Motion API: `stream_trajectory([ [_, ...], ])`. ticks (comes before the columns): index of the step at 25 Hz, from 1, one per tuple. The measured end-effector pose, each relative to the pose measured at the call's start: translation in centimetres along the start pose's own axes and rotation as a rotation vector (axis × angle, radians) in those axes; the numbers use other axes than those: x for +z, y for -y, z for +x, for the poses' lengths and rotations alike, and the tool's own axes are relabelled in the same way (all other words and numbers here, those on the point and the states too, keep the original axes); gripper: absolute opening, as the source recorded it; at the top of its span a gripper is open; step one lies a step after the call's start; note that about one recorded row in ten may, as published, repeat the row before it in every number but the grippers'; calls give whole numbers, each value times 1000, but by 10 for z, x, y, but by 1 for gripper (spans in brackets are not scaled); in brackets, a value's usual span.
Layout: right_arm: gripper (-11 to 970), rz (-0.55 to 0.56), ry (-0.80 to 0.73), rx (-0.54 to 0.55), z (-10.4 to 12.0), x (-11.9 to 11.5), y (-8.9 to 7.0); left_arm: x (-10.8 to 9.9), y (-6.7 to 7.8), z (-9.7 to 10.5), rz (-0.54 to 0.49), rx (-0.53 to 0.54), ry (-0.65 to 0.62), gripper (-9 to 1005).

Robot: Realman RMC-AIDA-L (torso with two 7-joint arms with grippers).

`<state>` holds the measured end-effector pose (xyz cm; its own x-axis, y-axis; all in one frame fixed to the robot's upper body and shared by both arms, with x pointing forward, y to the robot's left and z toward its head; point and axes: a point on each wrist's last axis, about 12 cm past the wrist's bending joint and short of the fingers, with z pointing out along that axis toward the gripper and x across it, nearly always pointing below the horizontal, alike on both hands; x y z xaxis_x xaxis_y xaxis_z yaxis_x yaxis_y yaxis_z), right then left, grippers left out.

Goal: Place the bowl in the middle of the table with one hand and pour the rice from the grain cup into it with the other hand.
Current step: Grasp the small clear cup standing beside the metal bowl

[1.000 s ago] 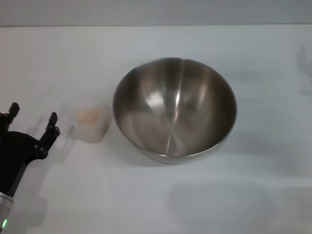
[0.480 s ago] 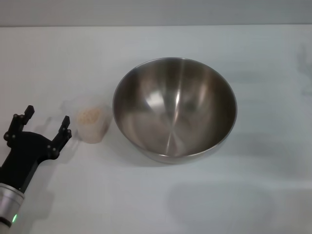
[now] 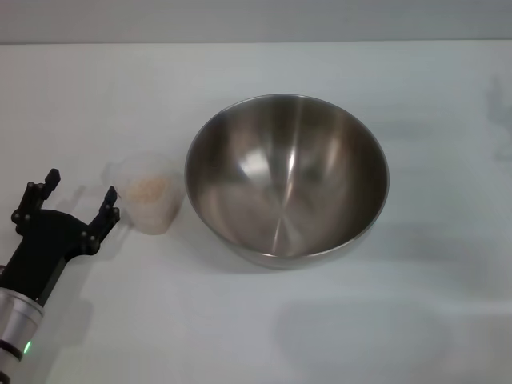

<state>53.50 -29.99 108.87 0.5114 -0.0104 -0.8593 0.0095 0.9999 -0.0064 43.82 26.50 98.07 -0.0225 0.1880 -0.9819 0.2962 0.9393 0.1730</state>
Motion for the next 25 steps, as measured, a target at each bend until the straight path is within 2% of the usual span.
stream_trajectory([
  [15, 518, -2, -2, 3, 0, -1, 0, 12, -3, -3, 6, 15, 5, 838],
  [25, 518, -1, -5, 6, 1, -1, -1, 27, -6, -7, 19, 32, -2, 837],
])
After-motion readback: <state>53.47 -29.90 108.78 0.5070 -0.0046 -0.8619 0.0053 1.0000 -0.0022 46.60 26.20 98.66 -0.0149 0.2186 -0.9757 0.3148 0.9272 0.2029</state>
